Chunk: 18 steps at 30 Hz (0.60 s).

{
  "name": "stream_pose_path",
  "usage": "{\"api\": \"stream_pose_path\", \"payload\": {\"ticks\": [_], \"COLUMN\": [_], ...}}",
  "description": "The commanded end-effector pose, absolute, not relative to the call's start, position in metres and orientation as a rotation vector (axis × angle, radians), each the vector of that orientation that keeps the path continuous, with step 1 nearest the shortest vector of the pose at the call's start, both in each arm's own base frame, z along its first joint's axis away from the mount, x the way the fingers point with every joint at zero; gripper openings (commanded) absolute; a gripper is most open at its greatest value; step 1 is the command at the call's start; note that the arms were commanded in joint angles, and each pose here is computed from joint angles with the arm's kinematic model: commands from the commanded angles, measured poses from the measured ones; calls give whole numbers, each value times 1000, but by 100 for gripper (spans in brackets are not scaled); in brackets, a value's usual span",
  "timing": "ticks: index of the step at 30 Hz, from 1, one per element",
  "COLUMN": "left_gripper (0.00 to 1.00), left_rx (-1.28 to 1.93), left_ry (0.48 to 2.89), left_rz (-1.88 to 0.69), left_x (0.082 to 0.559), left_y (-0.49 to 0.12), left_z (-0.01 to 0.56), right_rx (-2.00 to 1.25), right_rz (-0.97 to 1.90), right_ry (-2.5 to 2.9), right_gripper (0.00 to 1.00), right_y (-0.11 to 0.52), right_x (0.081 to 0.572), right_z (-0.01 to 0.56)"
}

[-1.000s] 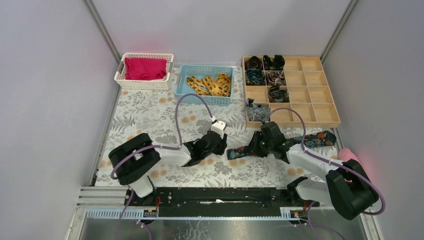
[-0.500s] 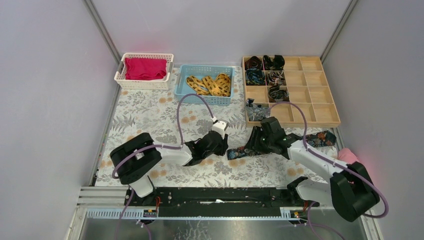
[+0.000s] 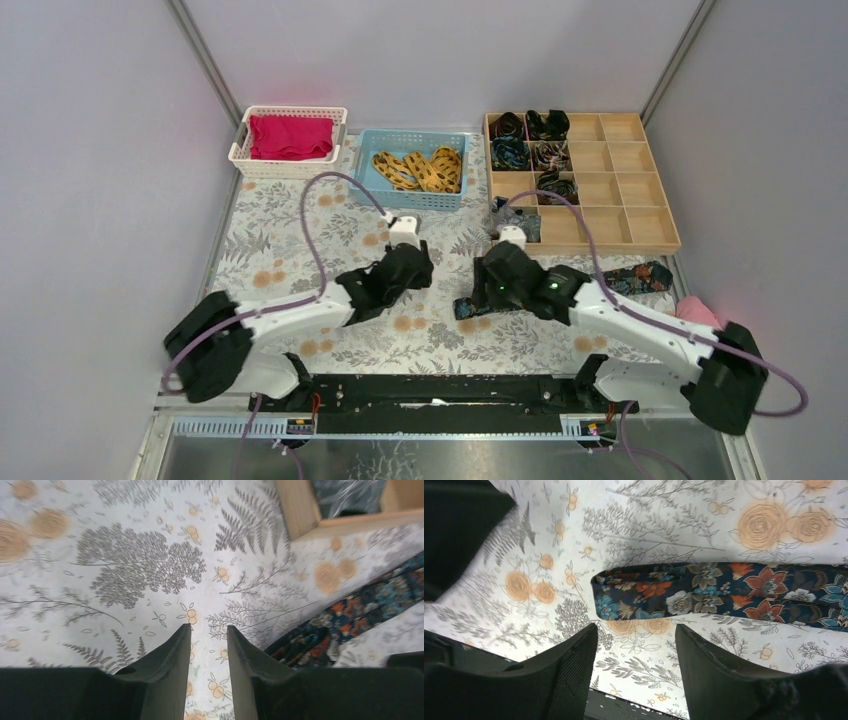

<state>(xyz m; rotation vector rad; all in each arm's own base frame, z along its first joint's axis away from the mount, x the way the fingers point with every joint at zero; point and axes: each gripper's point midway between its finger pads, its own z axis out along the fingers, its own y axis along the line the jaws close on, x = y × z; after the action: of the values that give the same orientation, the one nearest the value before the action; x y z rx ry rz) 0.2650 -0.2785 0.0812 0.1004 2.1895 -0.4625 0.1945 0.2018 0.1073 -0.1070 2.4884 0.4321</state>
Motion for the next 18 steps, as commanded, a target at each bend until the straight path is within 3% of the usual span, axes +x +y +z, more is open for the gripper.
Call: {"api": "stream_pose_path", "payload": {"ticks": [1, 8, 18], "left_gripper": [40, 45, 45], "left_rx": [-19, -80, -68], "left_ry": [2130, 2027, 2013], "left_rz": [-414, -504, -508], "left_x": [262, 242, 235], "left_y": [-245, -215, -205], "left_z": [124, 166, 168], "right_rx": [-199, -313, -329], "right_rz": [134, -199, -294], "right_ry": [2477, 2416, 2440], "right_gripper": [68, 71, 72], "right_y": [205, 230, 260], "right_x": [191, 184, 189], "right_z": [99, 93, 59]}}
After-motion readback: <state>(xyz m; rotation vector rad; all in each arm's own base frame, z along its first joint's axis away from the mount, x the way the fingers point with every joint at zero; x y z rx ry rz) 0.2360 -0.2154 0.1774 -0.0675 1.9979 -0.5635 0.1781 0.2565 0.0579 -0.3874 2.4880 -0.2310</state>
